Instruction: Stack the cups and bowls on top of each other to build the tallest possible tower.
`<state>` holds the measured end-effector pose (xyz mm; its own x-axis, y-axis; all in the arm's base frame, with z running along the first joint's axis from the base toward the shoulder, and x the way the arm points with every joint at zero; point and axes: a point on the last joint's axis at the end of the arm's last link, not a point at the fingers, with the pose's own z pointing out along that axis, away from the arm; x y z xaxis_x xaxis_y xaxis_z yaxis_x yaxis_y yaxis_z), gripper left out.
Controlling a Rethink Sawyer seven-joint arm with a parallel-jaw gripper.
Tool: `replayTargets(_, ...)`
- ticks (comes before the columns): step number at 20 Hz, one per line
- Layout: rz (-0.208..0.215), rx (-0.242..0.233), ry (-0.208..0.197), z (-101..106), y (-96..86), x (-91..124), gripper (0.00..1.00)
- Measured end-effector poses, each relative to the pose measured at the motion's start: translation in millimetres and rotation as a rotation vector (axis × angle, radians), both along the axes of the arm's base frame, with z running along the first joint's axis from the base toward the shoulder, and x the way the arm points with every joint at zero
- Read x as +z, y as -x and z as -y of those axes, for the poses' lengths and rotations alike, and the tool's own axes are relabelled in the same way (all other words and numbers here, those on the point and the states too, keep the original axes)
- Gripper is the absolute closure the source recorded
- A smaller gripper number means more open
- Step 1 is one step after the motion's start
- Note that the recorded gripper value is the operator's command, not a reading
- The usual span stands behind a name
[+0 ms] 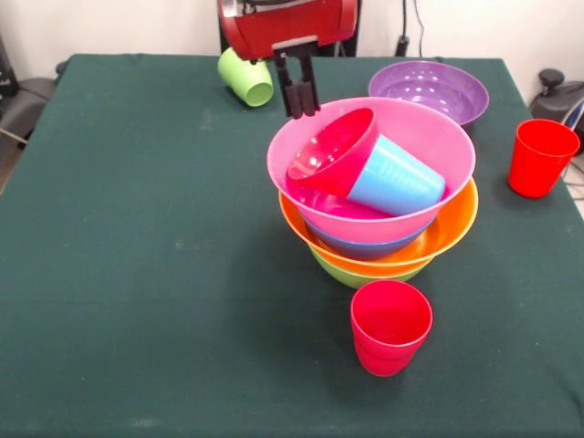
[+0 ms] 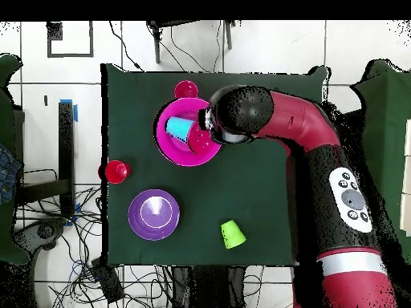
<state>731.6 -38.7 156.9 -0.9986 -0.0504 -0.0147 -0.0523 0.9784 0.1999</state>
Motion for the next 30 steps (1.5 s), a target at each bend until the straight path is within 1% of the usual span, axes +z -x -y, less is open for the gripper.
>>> replayTargets(6,-0.015,0.0,0.003,2,3.8,-10,1.0)
replayTargets(7,-0.016,0.0,0.0,1,4.2,-15,1.0)
replayTargets(10,-0.011,-0.003,-0.002,1,3.9,-20,1.0)
replayTargets(13,0.009,-0.011,-0.005,1,1.3,-28,1.0)
replayTargets(15,0.034,-0.02,-0.008,0,-1.5,-34,1.0)
replayTargets(21,0.084,-0.038,-0.019,-4,-7.3,-44,1.0)
replayTargets(23,0.097,-0.046,-0.028,-7,-9.5,-46,1.0)
replayTargets(25,0.1,-0.052,-0.041,-10,-10.9,-47,1.0)
replayTargets(26,0.098,-0.055,-0.048,-12,-11.1,-48,1.0)
replayTargets(27,0.091,-0.066,-0.069,-16,-12.0,-50,1.0)
replayTargets(29,0.085,-0.075,-0.085,-20,-12.6,-51,1.0)
replayTargets(30,0.079,-0.083,-0.101,-23,-12.9,-53,1.0)
